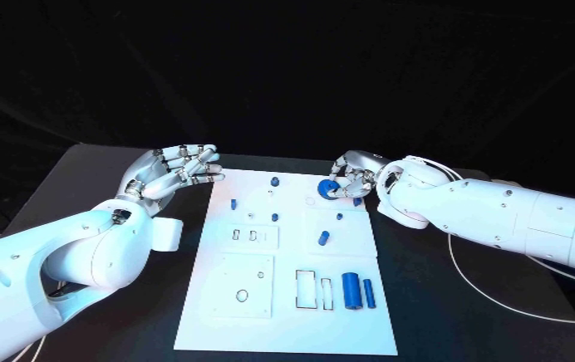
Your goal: Assemble the parts on the task board
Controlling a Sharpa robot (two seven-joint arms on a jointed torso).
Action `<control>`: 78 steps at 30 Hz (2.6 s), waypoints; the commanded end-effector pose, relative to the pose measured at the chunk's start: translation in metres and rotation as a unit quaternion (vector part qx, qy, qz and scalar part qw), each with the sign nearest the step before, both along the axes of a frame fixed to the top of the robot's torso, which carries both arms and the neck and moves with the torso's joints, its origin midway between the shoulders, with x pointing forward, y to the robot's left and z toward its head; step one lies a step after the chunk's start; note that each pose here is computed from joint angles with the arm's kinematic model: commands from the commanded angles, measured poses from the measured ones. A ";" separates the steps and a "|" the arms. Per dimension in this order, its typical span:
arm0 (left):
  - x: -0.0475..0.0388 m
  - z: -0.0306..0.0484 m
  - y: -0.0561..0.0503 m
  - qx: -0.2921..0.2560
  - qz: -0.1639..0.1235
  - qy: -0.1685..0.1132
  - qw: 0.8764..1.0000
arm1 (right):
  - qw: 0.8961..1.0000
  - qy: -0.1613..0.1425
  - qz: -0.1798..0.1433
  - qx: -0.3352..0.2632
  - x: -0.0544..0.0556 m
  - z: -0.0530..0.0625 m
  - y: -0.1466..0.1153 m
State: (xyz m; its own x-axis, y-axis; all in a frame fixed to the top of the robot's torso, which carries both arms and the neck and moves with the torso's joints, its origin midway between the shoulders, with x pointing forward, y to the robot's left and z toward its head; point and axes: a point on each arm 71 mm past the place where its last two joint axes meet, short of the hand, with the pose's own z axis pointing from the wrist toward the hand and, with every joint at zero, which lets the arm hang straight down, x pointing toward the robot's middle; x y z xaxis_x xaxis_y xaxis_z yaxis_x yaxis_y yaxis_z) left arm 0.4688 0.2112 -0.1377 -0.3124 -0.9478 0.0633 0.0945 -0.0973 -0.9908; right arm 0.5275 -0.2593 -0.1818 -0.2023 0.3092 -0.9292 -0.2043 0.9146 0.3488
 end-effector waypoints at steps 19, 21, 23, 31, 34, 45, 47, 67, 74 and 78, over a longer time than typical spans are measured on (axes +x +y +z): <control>-0.0003 0.0010 -0.002 -0.004 -0.010 0.000 1.000 | 0.993 -0.100 0.046 -0.044 -0.015 0.006 0.022; -0.0002 0.0009 -0.001 -0.004 -0.010 0.000 1.000 | 0.992 -0.113 0.050 -0.041 -0.019 0.009 0.026; 0.0000 0.0008 -0.001 -0.004 -0.010 0.000 1.000 | 0.990 -0.125 0.057 -0.038 -0.023 0.014 0.032; 0.0004 0.0006 -0.002 -0.004 -0.011 0.000 1.000 | 0.981 -0.162 0.102 -0.034 -0.036 0.032 0.074; 0.0005 0.0005 -0.002 -0.004 -0.011 0.001 1.000 | 0.979 -0.166 0.113 -0.035 -0.034 0.033 0.088; 0.0007 0.0004 -0.005 -0.005 -0.014 0.001 1.000 | 0.978 -0.161 0.128 -0.046 -0.019 0.021 0.124; 0.0008 0.0004 -0.005 -0.005 -0.015 0.001 1.000 | 0.978 -0.158 0.129 -0.049 -0.017 0.018 0.128; 0.0012 0.0002 -0.006 -0.005 -0.016 0.002 1.000 | 0.980 -0.127 0.135 -0.069 -0.010 -0.001 0.139; 0.0012 0.0001 -0.005 -0.005 -0.015 0.002 1.000 | 0.980 -0.126 0.136 -0.071 -0.009 -0.002 0.140; 0.0012 0.0001 -0.005 -0.005 -0.015 0.002 1.000 | 0.980 -0.123 0.137 -0.072 -0.010 -0.003 0.139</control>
State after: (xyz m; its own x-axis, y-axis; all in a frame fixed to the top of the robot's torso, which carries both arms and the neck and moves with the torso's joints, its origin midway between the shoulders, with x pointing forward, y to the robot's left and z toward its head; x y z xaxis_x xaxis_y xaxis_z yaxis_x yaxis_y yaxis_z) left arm 0.4705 0.2080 -0.1389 -0.3226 -0.9442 0.0668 0.0842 -0.0989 -0.9915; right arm 0.5185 -0.1202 -0.1817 -0.0045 0.1689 -0.9856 -0.5105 0.8471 0.1475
